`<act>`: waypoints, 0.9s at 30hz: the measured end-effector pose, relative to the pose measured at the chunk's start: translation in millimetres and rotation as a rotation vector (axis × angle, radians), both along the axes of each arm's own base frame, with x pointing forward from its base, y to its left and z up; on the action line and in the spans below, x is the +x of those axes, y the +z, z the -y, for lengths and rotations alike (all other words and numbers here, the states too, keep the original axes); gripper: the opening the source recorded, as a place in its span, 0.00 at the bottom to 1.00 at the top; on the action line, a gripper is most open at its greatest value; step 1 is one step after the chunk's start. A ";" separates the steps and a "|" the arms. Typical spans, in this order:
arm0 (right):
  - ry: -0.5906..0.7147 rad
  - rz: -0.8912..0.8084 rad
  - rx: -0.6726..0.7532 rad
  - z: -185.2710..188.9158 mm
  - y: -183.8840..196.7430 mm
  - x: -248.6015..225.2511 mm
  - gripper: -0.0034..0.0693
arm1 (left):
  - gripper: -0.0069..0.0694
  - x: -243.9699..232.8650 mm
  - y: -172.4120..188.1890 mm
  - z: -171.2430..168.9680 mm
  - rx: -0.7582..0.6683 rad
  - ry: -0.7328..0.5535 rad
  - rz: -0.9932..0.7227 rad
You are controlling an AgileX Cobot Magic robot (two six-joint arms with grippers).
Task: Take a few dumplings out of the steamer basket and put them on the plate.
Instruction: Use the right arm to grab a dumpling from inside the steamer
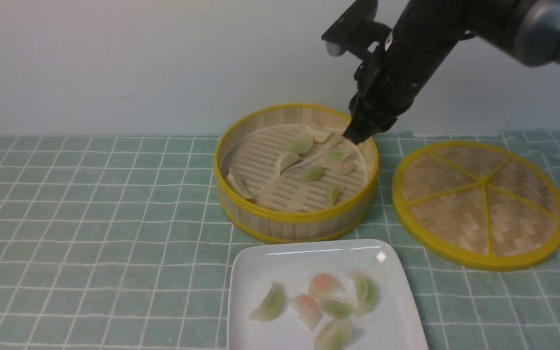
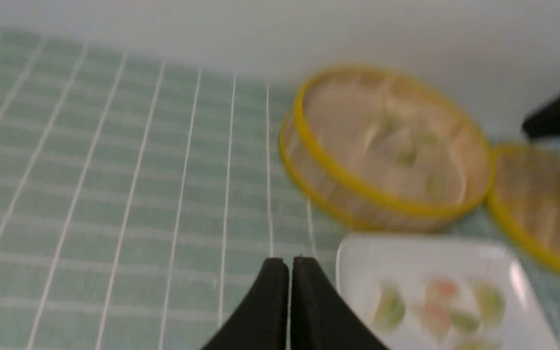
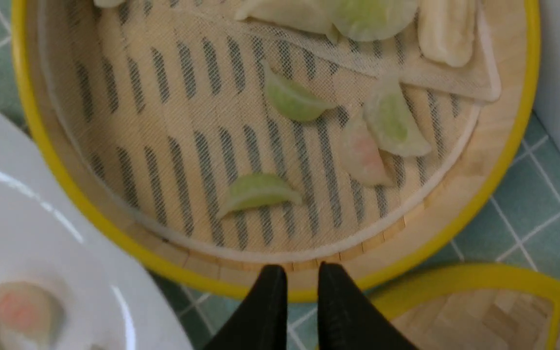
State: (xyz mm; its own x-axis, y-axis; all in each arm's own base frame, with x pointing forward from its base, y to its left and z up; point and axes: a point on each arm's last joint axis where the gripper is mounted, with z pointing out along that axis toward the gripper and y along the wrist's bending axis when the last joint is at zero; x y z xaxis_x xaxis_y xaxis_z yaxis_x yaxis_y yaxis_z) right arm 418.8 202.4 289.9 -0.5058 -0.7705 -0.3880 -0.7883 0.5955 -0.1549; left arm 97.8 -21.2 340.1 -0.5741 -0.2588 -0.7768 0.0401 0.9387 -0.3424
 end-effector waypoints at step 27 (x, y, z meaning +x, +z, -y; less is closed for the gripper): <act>-0.064 -0.009 -0.102 -18.8 -117.2 61.7 0.36 | 0.08 82.7 -21.9 13.8 0.098 -0.303 -0.430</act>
